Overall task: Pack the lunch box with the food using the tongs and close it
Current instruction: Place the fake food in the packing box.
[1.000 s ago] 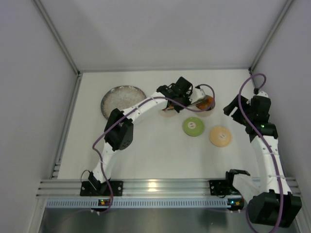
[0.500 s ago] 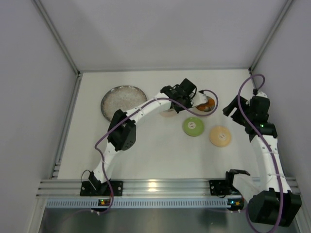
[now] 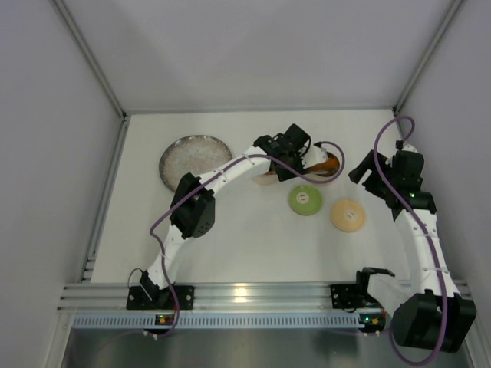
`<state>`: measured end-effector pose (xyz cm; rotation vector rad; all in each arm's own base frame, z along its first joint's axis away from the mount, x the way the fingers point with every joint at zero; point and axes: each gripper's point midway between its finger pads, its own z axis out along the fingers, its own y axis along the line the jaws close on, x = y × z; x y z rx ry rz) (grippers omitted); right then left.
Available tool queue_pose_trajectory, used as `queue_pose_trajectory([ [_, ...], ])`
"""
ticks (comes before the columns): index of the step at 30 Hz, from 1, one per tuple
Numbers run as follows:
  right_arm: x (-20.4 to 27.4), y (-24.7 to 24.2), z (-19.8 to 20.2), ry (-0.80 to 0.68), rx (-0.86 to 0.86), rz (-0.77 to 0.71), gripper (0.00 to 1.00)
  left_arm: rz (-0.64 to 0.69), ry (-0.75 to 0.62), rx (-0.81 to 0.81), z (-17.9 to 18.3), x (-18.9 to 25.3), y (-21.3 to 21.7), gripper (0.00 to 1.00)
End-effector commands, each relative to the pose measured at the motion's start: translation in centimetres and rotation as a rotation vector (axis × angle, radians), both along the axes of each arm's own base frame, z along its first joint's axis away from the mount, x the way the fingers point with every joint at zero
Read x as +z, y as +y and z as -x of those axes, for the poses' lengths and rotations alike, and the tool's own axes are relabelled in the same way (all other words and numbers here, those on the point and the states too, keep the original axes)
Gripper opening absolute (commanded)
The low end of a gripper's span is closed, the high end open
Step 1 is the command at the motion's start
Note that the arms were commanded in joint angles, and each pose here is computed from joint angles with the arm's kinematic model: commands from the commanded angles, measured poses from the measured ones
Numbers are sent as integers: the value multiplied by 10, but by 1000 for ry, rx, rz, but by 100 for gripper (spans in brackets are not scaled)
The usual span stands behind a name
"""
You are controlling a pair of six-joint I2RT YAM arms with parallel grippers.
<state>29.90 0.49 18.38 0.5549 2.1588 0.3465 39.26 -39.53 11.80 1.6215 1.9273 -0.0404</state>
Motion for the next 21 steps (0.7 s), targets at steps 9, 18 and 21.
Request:
queue_pose_trajectory([
  [9,2,-3,-5,-20,2,-3,80,139,-50,16,0,57,-12,55],
  [18,7,-2,-7,-31,8,0,80,260,-72,78,-7,98,-9,53],
  [21,7,-2,-7,-30,10,-4,80,279,-70,90,-9,102,-8,51],
])
